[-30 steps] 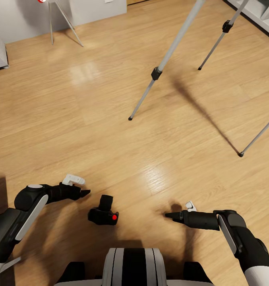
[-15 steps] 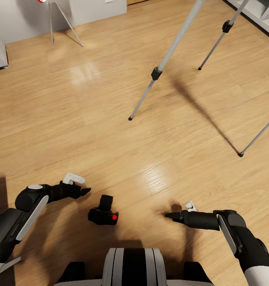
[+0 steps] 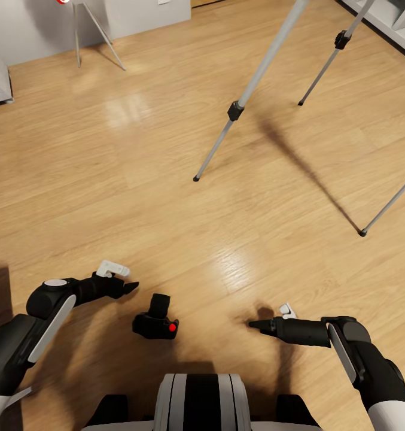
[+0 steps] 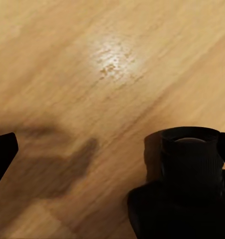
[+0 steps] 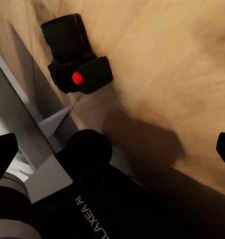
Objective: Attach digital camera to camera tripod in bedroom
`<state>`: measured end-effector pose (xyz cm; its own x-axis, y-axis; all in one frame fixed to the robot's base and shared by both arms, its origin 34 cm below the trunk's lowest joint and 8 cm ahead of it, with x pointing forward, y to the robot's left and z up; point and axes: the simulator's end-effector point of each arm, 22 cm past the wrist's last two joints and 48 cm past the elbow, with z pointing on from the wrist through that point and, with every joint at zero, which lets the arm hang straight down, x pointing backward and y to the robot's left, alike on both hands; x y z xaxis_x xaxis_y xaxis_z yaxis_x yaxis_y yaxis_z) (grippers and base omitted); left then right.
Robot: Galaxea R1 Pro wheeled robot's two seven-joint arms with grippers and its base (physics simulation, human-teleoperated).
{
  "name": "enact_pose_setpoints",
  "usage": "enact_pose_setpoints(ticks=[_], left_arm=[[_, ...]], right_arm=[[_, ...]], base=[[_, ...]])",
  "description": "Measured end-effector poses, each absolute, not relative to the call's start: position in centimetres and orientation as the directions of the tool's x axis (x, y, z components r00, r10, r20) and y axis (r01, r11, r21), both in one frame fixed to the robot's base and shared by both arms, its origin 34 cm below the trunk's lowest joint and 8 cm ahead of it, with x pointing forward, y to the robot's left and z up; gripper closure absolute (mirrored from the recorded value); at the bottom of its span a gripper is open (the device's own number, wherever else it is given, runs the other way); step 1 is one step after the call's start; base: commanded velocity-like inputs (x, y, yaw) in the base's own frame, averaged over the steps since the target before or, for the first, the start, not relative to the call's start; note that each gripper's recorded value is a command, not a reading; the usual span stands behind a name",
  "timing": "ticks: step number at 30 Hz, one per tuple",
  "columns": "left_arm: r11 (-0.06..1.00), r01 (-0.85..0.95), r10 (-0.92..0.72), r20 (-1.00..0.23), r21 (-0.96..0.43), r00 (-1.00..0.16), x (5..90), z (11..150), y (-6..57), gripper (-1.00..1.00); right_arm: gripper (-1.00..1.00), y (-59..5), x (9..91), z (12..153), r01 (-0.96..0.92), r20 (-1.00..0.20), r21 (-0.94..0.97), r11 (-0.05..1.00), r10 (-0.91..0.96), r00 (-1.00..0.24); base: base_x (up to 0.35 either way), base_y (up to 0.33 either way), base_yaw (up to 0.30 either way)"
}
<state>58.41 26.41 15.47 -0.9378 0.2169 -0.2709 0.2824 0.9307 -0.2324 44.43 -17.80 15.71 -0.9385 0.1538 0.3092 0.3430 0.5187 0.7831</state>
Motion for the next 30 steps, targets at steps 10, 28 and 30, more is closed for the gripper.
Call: enact_pose_setpoints(ticks=[10,28,30], left_arm=[[0.932,0.308,0.268,-0.207,-0.19,-0.941,56.6,14.4,29.7,-1.0],[0.809,0.377,0.324,-0.193,-0.452,-0.926,52.5,14.7,26.3,-1.0],[0.807,0.393,0.34,-0.198,-0.44,-0.919,52.5,14.6,26.5,-1.0]], right_arm=[[-1.0,-17.8,44.5,15.7,0.344,0.309,0.784,0.517,0.156,-0.938],[-1.0,-17.8,44.5,15.7,0.344,0.309,0.784,0.516,0.156,-0.938],[-1.0,-17.8,44.5,15.7,0.344,0.309,0.784,0.516,0.156,-0.938]], base=[[0.0,0.0,0.0],[0.0,0.0,0.0],[0.0,0.0,0.0]])
